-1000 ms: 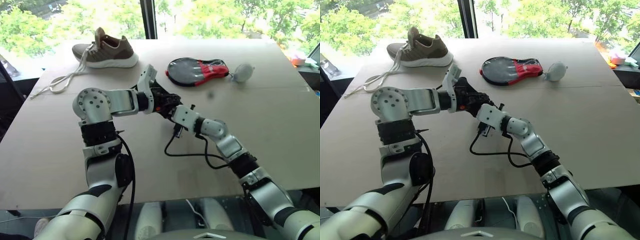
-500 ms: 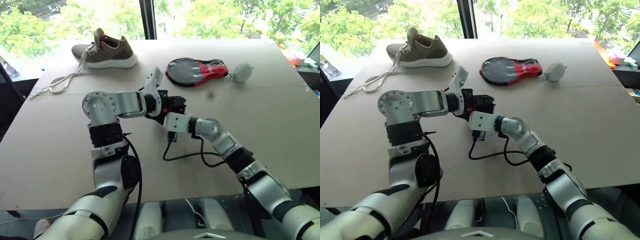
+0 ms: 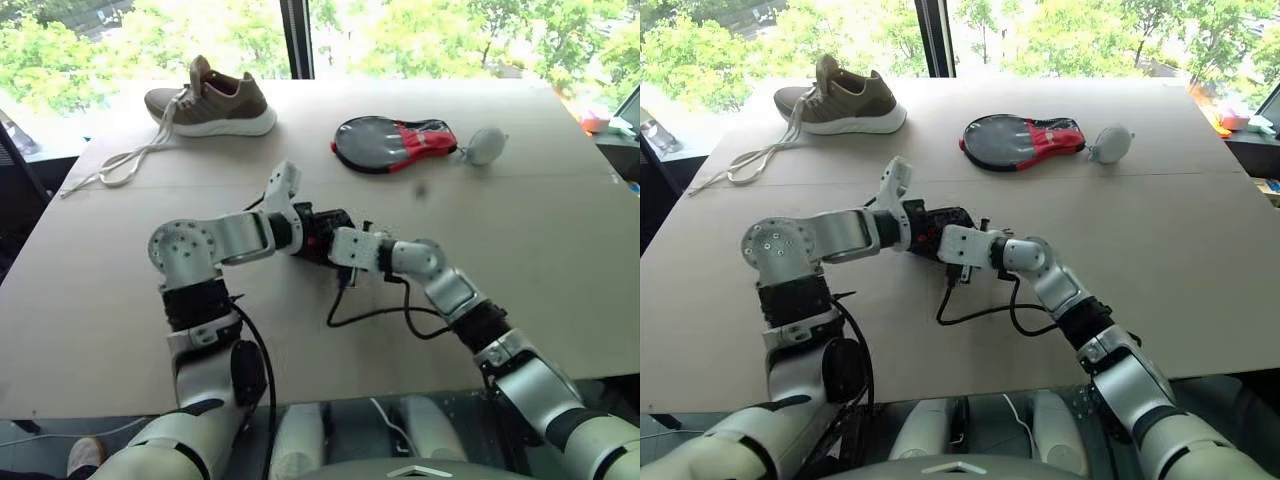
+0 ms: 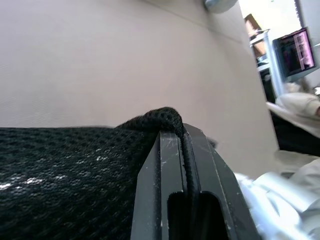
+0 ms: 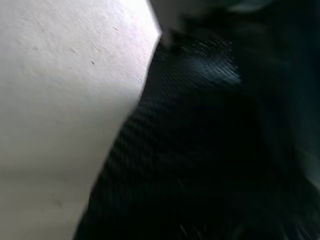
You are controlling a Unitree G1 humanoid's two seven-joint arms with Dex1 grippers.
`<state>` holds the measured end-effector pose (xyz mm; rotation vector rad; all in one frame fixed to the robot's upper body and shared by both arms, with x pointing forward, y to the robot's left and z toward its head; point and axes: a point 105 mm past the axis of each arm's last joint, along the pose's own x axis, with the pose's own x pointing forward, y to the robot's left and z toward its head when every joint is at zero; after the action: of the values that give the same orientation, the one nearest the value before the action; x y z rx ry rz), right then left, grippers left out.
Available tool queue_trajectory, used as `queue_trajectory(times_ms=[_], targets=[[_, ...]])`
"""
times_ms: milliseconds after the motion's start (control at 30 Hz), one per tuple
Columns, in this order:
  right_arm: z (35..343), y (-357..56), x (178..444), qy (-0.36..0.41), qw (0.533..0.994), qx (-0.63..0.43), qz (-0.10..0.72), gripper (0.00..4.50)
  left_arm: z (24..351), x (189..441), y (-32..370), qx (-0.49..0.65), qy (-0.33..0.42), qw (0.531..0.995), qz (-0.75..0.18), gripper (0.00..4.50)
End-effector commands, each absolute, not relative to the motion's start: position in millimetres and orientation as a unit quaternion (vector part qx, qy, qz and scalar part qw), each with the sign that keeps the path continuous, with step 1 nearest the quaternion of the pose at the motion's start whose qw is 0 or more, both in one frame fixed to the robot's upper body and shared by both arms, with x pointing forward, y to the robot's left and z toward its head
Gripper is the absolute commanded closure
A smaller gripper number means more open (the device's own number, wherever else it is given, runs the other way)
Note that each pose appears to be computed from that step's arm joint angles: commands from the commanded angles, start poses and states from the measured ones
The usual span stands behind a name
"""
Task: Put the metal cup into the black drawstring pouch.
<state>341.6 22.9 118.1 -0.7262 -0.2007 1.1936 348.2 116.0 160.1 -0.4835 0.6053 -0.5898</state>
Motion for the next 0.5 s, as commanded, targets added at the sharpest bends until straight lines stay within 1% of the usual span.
queue_trajectory(times_ms=[33, 200, 300, 367, 500], targets=[[137.0, 5.1, 336.4, -0.080, 0.775, -0.315, 0.543, 1.65, 161.5, 350.1, 130.7, -0.201, 0.266, 0.903, -0.272, 4.50], [159.3, -19.1, 329.0, -0.061, 0.812, -0.263, 0.517, 1.65, 172.2, 351.1, 139.9, -0.194, 0.234, 0.908, -0.290, 4.50], [148.4, -29.5, 339.3, -0.042, 0.830, -0.291, 0.474, 1.65, 186.3, 345.6, 143.1, -0.197, 0.212, 0.902, -0.321, 4.50], [138.3, -22.4, 341.5, -0.032, 0.831, -0.292, 0.472, 1.65, 193.5, 342.0, 143.9, -0.193, 0.201, 0.899, -0.337, 4.50], [127.5, 0.7, 353.7, -0.019, 0.849, -0.255, 0.461, 1.65, 206.0, 334.4, 143.4, -0.179, 0.183, 0.896, -0.363, 4.50]])
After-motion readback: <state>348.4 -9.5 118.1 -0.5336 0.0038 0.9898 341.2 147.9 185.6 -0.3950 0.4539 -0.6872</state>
